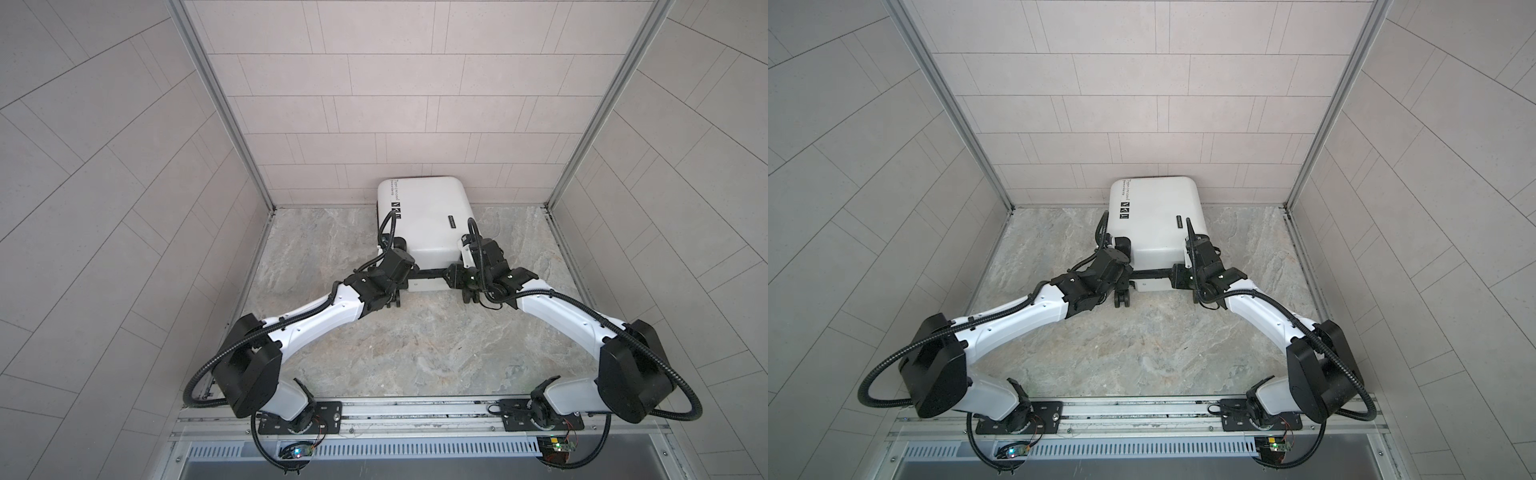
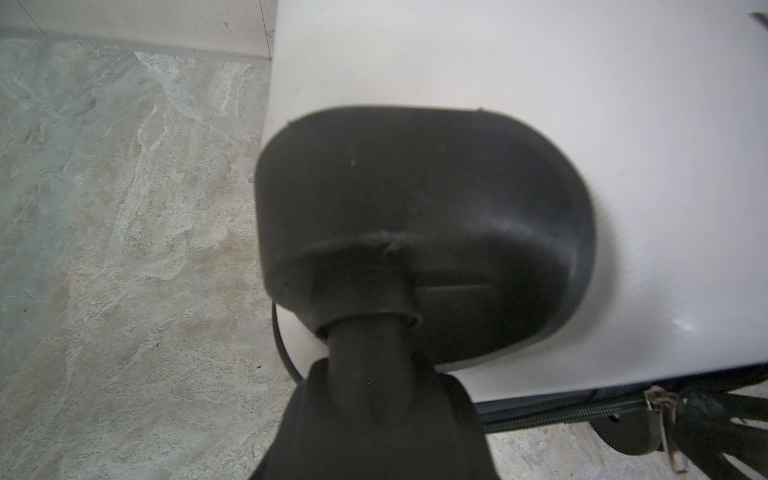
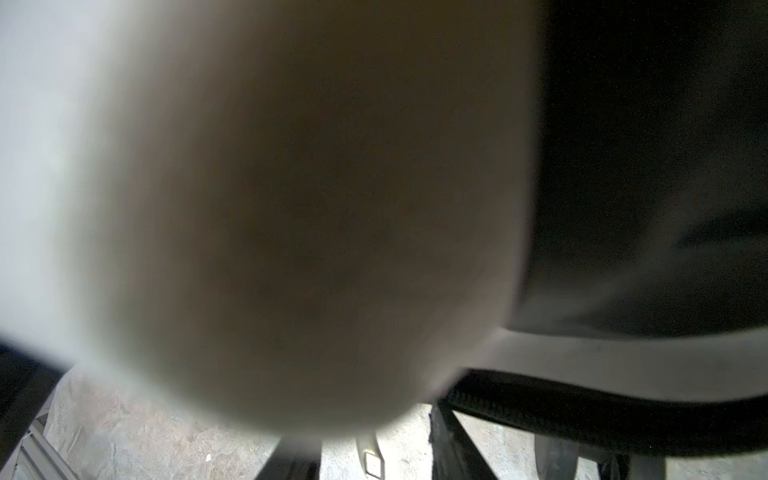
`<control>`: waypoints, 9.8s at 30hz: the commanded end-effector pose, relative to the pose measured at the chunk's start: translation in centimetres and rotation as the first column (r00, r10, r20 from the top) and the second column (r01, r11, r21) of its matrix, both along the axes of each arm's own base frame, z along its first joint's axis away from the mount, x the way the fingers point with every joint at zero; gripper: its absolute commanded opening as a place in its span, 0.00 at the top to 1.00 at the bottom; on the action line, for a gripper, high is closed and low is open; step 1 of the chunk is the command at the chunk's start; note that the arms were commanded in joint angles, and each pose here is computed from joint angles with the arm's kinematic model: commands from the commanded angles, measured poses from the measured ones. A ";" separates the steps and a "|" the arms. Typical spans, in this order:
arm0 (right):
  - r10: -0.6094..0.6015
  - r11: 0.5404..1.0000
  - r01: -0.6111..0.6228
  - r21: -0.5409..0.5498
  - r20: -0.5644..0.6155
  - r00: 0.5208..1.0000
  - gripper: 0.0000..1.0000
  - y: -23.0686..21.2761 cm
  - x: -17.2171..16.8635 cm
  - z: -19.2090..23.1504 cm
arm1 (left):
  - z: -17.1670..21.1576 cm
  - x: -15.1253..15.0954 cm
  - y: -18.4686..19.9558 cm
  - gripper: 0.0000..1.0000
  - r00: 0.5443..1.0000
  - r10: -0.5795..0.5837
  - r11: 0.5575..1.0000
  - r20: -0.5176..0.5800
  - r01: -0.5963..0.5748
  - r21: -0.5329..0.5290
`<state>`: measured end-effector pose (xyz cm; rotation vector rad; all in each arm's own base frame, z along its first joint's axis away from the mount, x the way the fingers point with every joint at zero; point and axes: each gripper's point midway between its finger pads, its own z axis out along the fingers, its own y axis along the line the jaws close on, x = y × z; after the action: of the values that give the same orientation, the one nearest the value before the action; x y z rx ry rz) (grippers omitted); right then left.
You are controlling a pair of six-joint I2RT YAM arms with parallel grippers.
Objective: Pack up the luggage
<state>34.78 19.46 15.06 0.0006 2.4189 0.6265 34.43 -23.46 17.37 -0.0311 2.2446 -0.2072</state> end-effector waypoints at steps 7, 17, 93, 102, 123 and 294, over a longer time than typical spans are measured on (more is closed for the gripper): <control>0.005 1.000 -0.005 -0.004 -0.023 1.000 0.63 1.2 0.4 -1.8 | 3.7 0.0 -3.0 1.00 0.993 -0.103 0.990 0.065 0.109 -0.093; -0.021 0.999 0.021 -0.025 -0.011 1.000 0.63 -0.3 -1.3 -1.3 | 3.5 -0.2 -2.7 1.00 0.993 -0.094 0.990 0.067 0.100 -0.094; -0.094 0.985 0.012 0.170 0.486 0.869 0.63 0.0 -2.4 2.2 | 3.1 -0.6 -2.8 1.00 0.993 -0.103 0.986 0.064 0.110 -0.123; -0.094 0.985 0.013 0.172 0.469 0.878 0.69 0.9 -1.6 1.4 | 3.3 -0.6 -2.8 1.00 0.992 -0.104 0.985 0.069 0.112 -0.129; -0.100 0.984 0.020 0.176 0.457 0.884 0.87 2.3 0.1 0.8 | 3.5 -1.2 -2.0 1.00 0.993 -0.090 0.986 0.078 0.100 -0.136; 0.020 0.998 -0.048 0.048 0.473 0.881 1.00 -4.5 -1.4 0.3 | 4.0 -4.8 -17.7 1.00 0.922 -0.379 0.925 -0.076 0.376 -0.052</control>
<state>32.57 14.40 13.16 -0.1368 1.9838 0.6116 29.87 -41.75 18.29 0.3219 2.3870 -0.4310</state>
